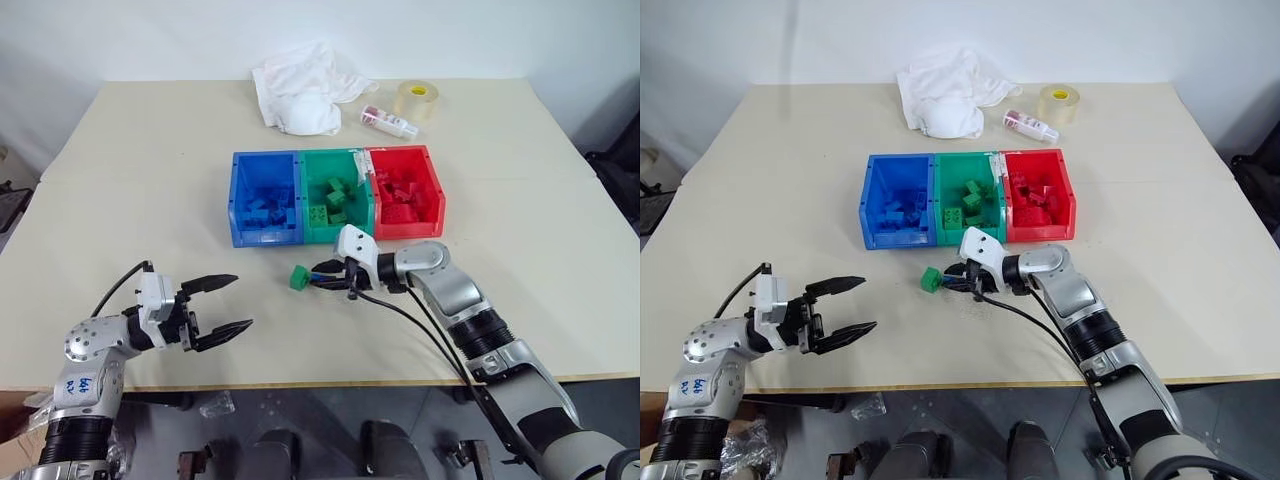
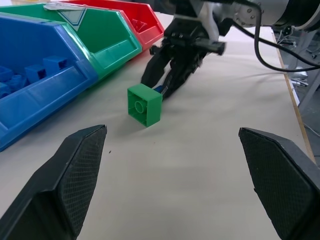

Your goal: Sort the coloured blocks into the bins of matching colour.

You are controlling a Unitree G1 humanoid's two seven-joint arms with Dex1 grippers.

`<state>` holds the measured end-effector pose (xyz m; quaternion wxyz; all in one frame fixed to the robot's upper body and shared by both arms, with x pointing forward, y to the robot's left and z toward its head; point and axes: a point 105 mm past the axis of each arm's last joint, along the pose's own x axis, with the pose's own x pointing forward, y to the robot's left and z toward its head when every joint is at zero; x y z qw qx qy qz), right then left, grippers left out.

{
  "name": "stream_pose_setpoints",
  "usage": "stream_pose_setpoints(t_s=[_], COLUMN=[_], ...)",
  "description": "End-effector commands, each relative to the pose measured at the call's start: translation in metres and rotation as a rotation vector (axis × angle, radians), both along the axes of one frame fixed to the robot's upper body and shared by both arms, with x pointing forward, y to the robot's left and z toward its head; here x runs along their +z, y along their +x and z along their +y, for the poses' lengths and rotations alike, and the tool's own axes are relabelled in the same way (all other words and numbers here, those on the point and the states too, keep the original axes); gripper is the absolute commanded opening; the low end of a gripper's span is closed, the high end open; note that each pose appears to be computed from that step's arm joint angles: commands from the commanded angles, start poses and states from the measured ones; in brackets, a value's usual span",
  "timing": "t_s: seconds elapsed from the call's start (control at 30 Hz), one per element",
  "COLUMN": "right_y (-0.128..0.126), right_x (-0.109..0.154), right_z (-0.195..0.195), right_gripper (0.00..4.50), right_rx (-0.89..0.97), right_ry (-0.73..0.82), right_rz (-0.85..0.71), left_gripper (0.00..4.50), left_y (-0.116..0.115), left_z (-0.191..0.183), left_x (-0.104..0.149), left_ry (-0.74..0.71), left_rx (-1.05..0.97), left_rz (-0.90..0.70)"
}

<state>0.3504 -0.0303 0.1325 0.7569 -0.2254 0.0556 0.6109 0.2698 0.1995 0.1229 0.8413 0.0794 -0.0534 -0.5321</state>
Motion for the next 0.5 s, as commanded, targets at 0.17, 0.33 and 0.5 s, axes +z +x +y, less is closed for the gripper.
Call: stream_pose_setpoints(t_s=[0.17, 0.33, 0.5], right_y=[0.003, 0.002, -0.007], right_x=[0.064, 0.064, 0.032], right_z=[0.002, 0.000, -0.010], right_gripper=[0.01, 0.01, 0.36], right_rx=[0.003, 0.030, 0.041], right_ry=[0.099, 0.059, -0.045], right_rz=[-0.132, -0.114, -0.020], left_gripper=[4.50, 4.50, 4.50], left_y=[0.001, 0.004, 0.005], left_z=[0.000, -0.002, -0.002], left_x=[0.010, 0.010, 0.011], left_ry=[-0.011, -0.014, -0.016], left_rx=[-0.006, -0.012, -0.011], left_rz=[-0.039, -0.044, -0.046])
